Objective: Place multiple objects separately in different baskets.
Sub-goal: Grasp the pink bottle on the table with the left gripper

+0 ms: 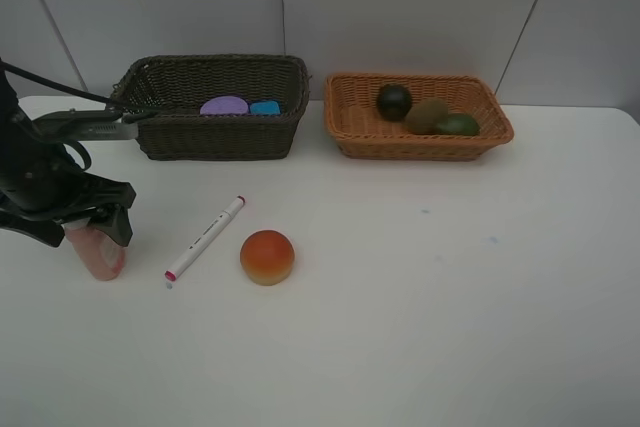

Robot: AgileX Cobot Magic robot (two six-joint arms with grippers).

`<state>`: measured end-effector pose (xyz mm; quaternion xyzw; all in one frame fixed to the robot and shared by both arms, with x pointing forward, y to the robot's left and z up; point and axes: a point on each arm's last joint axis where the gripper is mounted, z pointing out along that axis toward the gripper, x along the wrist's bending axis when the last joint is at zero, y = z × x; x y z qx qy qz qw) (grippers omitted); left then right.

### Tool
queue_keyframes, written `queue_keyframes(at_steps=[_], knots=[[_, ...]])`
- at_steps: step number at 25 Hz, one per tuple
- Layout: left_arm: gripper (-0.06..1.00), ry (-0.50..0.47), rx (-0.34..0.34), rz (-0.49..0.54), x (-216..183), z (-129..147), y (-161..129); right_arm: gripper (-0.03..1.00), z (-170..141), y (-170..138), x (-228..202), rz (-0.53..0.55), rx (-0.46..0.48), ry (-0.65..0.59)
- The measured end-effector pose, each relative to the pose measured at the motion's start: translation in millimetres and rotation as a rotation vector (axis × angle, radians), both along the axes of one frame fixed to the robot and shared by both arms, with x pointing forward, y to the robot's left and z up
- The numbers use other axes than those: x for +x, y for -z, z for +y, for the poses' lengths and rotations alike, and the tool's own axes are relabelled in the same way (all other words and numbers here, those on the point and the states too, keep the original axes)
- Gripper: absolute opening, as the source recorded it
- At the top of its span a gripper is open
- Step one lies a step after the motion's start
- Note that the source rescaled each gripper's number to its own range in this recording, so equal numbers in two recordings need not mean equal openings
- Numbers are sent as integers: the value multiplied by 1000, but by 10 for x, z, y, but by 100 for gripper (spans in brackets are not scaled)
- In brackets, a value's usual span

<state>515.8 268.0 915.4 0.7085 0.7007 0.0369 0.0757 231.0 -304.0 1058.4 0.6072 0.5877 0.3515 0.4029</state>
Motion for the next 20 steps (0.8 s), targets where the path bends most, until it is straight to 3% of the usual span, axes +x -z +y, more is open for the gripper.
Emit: queue_keyframes(at_steps=[4,6,9,10,20], knots=[[89,-8,-3,1,0,-2,2,100,0,0,0,0,0,0],[72,-9,-3,1,0,-2,2,100,0,0,0,0,0,0],[32,-16,-10,1,0,-7,2,100,0,0,0,0,0,0],[27,-20,-13,1,1,-9,2,100,0,0,0,0,0,0],[28,-41,-30,3,0,-21,1,100,0,0,0,0,0,0]])
